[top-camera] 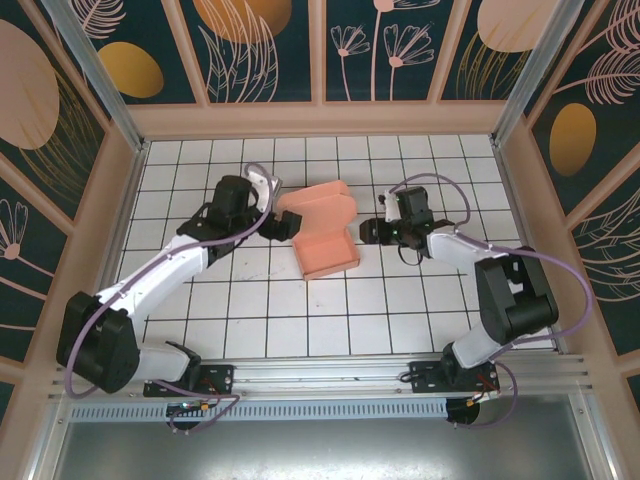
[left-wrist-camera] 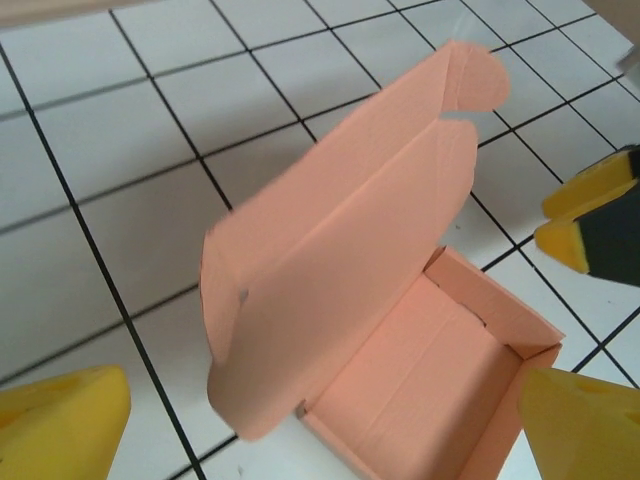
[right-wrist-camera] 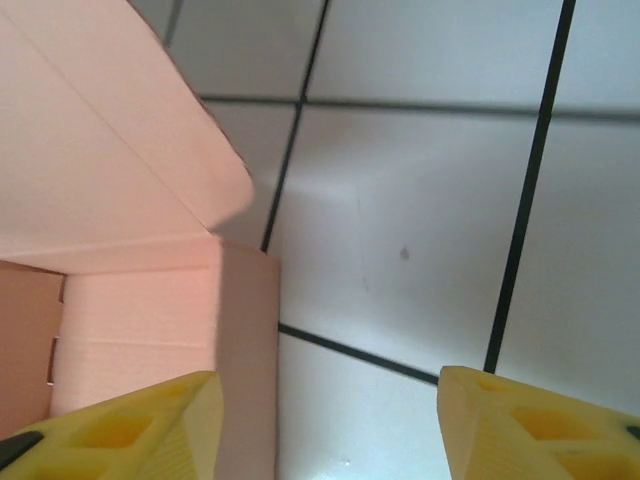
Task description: Fold the paper box
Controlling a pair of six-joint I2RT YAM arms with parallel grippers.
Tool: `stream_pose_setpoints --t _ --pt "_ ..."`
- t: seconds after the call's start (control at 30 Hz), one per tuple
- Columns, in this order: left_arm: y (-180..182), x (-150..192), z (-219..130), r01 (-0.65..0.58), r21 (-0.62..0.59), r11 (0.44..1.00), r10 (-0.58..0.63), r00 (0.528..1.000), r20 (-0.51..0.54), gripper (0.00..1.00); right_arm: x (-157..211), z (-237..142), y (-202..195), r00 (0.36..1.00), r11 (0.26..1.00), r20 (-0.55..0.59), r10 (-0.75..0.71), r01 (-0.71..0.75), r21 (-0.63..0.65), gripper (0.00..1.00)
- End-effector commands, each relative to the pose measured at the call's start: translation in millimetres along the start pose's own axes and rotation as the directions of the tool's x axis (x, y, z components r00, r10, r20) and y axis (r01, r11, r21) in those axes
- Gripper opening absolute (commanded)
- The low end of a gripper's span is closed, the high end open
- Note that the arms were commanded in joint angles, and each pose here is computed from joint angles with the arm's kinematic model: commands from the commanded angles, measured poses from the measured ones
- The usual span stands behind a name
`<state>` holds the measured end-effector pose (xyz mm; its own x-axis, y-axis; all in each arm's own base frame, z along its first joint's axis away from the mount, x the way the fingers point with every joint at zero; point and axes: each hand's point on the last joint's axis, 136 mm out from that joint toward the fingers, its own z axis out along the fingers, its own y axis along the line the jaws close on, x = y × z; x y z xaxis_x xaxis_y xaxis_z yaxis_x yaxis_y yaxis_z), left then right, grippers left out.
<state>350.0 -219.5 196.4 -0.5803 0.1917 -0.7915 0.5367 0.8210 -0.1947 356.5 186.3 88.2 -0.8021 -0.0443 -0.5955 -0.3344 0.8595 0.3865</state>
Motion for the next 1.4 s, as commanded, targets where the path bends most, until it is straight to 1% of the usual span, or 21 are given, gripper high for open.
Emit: stream_pose_setpoints --t 0.0,0.1,0.13,0.17,0.23,0.33,0.37,0.43,0.5,0.53,0.63,0.67,0.7,0.77,0.8,0.9,1.0,1.03,1.13,1.23,1.37 --pt "1 2 -8 -0.121 -0.018 0.992 0.118 0.987 -0.112 0.99 -43 -27 10 0.987 0.993 0.112 -0.115 0.114 0.016 0.63" --pt "9 -5 -11 -0.183 -0.057 0.981 0.171 0.971 -0.17 0.98 -59 -40 23 0.974 0.985 0.15 -0.168 0.173 -0.02 0.66" --pt "14 -7 -11 -0.188 -0.086 0.978 0.167 0.964 -0.208 0.97 -63 -44 30 0.969 0.979 0.153 -0.192 0.201 -0.044 0.69" --pt "19 -4 -10 -0.2 -0.097 0.975 0.168 0.949 -0.266 0.96 -63 -48 36 0.964 0.97 0.147 -0.22 0.232 -0.068 0.72" --pt "24 -2 -5 -0.222 -0.097 0.97 0.175 0.919 -0.354 0.93 -66 -56 45 0.953 0.956 0.149 -0.263 0.278 -0.093 0.74" --pt "33 3 5 -0.255 -0.065 0.965 0.2 0.872 -0.446 0.87 -70 -68 50 0.935 0.941 0.171 -0.311 0.328 -0.082 0.76" --pt "37 10 7 -0.258 -0.043 0.965 0.205 0.845 -0.494 0.85 -72 -70 49 0.931 0.939 0.179 -0.318 0.335 -0.073 0.76" --pt "47 18 17 -0.258 -0.015 0.966 0.207 0.806 -0.555 0.83 -75 -74 49 0.928 0.939 0.191 -0.321 0.338 -0.063 0.76" --pt "52 20 24 -0.233 0.017 0.972 0.199 0.786 -0.585 0.73 -79 -77 51 0.928 0.94 0.202 -0.312 0.333 -0.079 0.76" --pt "52 19 29 -0.223 0.04 0.974 0.203 0.778 -0.595 0.69 -80 -78 53 0.929 0.939 0.207 -0.307 0.331 -0.094 0.76" --pt "43 19 38 -0.212 0.122 0.97 0.242 0.763 -0.6 0.68 -84 -79 53 0.927 0.936 0.212 -0.31 0.337 -0.105 0.76" --pt "39 21 40 -0.203 0.152 0.967 0.254 0.757 -0.602 0.66 -85 -78 51 0.928 0.937 0.208 -0.31 0.335 -0.1 0.76" --pt "36 23 41 -0.195 0.175 0.965 0.262 0.754 -0.603 0.6 -86 -77 49 0.928 0.938 0.203 -0.311 0.335 -0.095 0.76" --pt "32 27 41 -0.183 0.203 0.962 0.27 0.75 -0.604 0.41 -88 -75 45 0.933 0.941 0.196 -0.302 0.324 -0.095 0.76" --pt "31 30 42 -0.175 0.205 0.963 0.265 0.748 -0.608 0.36 -90 -75 43 0.937 0.944 0.196 -0.29 0.314 -0.103 0.76" --pt "34 36 40 -0.174 0.198 0.965 0.26 0.746 -0.613 0.35 -95 -72 44 0.945 0.946 0.192 -0.265 0.293 -0.139 0.76" --pt "38 40 37 -0.179 0.189 0.965 0.259 0.748 -0.612 0.34 -97 -68 44 0.949 0.948 0.185 -0.254 0.282 -0.146 0.75" --pt "40 42 36 -0.179 0.185 0.966 0.256 0.747 -0.613 0.3 -98 -67 43 0.95 0.949 0.181 -0.253 0.28 -0.145 0.75" --pt "43 45 38 -0.183 0.171 0.968 0.25 0.746 -0.617 0.29 -97 -64 41 0.955 0.953 0.168 -0.244 0.269 -0.142 0.75" --pt "42 42 41 -0.174 0.175 0.969 0.245 0.751 -0.613 0.27 -98 -64 42 0.956 0.953 0.17 -0.238 0.263 -0.151 0.75" --pt "39 34 43 -0.171 0.188 0.967 0.251 0.767 -0.59 0.27 -96 -64 42 0.958 0.954 0.164 -0.234 0.259 -0.153 0.75"
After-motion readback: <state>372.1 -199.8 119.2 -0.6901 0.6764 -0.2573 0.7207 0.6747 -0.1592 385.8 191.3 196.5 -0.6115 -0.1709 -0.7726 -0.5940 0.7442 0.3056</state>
